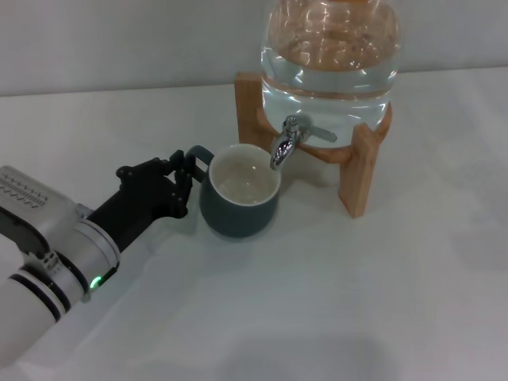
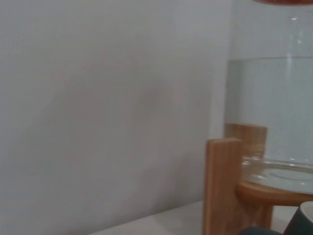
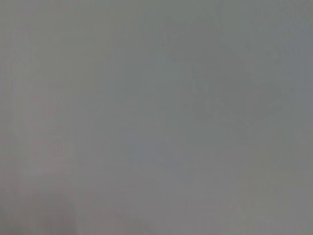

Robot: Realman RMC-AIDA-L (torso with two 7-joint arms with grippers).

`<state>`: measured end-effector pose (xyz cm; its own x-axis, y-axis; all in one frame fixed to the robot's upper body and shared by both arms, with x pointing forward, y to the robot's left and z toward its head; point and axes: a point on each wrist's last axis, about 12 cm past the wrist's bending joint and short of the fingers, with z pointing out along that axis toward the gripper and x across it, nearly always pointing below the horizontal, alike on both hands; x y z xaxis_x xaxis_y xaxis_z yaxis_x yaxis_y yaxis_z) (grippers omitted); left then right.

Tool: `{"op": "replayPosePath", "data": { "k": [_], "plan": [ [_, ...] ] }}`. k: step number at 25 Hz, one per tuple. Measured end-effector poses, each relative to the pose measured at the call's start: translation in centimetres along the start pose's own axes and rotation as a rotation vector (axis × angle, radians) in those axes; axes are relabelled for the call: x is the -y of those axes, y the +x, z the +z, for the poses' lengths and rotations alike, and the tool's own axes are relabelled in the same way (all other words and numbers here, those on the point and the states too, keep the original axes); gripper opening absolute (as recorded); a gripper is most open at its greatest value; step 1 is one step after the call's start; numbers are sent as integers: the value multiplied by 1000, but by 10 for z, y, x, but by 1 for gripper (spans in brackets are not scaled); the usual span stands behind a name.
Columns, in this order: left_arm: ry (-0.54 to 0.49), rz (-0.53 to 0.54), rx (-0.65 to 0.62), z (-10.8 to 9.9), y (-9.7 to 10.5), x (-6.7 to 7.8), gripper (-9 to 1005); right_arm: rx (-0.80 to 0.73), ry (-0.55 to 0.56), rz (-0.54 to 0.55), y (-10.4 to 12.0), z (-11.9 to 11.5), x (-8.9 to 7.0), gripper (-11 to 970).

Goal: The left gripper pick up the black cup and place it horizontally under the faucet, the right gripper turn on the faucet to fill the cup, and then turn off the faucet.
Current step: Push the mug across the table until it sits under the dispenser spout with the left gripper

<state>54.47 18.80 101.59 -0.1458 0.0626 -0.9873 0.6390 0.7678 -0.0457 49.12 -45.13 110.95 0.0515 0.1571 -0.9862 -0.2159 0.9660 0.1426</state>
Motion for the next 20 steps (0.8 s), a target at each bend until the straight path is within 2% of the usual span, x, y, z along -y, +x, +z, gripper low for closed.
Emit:
{"op": "replayPosePath", "data": {
  "k": [9, 20],
  "plan": [
    [34, -10, -4, 3, 0, 9, 135, -2, -1, -2, 0, -1, 0, 838],
    [38, -5, -2, 4, -1, 8, 134, 6, -5, -1, -1, -2, 0, 839]
  ]
}}
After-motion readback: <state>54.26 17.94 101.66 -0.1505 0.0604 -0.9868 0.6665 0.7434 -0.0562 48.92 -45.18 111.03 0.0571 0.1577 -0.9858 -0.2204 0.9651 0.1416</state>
